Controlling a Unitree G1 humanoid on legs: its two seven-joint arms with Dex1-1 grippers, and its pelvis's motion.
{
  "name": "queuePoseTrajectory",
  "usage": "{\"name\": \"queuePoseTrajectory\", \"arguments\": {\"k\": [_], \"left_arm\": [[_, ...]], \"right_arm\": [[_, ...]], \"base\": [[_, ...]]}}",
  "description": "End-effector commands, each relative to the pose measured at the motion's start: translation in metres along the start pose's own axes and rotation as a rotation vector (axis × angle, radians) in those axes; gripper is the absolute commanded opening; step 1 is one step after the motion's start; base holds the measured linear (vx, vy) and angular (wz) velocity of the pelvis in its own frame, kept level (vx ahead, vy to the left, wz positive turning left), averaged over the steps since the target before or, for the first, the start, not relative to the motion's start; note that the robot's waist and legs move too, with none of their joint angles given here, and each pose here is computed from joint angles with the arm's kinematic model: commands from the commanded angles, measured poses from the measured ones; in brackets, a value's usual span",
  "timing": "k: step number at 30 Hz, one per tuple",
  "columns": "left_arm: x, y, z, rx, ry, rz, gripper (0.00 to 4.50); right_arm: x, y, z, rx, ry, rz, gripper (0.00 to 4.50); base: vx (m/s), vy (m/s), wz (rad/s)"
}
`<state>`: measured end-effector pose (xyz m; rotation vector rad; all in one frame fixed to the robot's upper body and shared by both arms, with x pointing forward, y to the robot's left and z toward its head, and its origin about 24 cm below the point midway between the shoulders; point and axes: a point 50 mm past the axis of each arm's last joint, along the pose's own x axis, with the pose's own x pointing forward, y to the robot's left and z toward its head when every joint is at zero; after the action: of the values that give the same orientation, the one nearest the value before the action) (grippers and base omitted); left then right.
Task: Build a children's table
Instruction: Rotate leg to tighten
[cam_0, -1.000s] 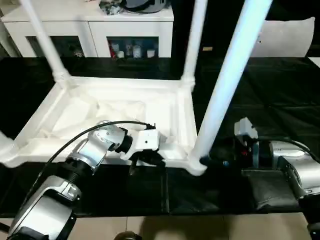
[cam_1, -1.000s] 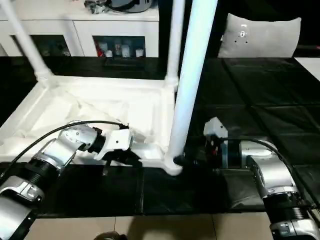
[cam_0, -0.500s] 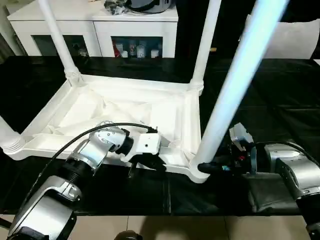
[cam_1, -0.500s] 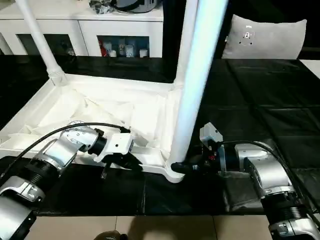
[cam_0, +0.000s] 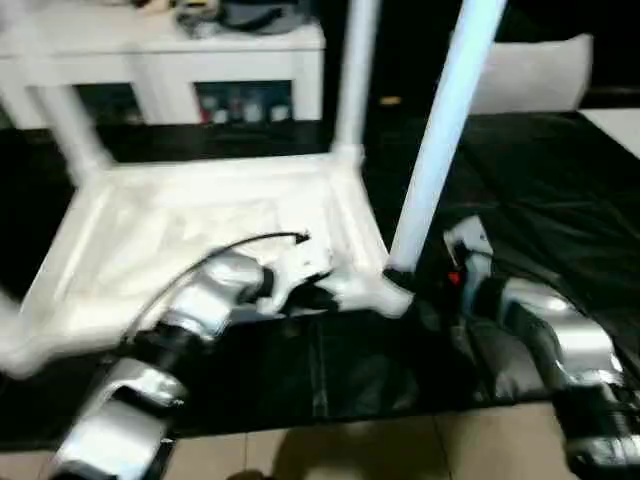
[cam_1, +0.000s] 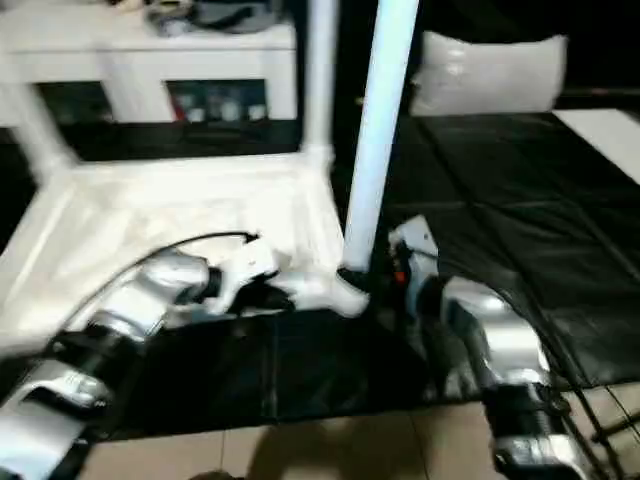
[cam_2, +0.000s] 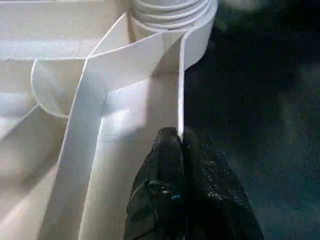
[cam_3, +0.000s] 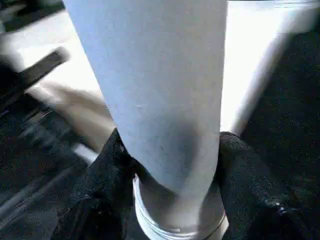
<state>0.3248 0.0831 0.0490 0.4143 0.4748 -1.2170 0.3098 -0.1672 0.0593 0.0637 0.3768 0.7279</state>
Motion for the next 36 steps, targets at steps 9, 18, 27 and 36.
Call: {"name": "queuePoseTrajectory", "arguments": {"k": [9,18,27,36], "left_arm": [[0.02,-0.008,0.024,-0.014,-0.061,0.095,0.0],[-0.001,-0.002,0.011,0.104,-0.062,0.006,0.0],[-0.017,-0.006,-0.004,0.26,0.018,-0.195,0.0],[-0.028,-0.013,-0.008,0.368,0.052,-0.389,0.0]], "right_arm": [[0.023,0.013,-0.003,0.038,-0.061,-0.05,2.74],[-0.007,0.006,0.003,-0.058,-0.086,0.134,3.56],[-0.035,-0.008,0.005,-0.19,0.032,0.302,4.01],[-0.042,-0.002,0.002,-0.248,0.128,0.527,3.48]], "base": [[0.0,0.0,0.0],[0.0,0.0,0.0],[0.0,0.0,0.0],[0.0,0.0,0.0]]}}
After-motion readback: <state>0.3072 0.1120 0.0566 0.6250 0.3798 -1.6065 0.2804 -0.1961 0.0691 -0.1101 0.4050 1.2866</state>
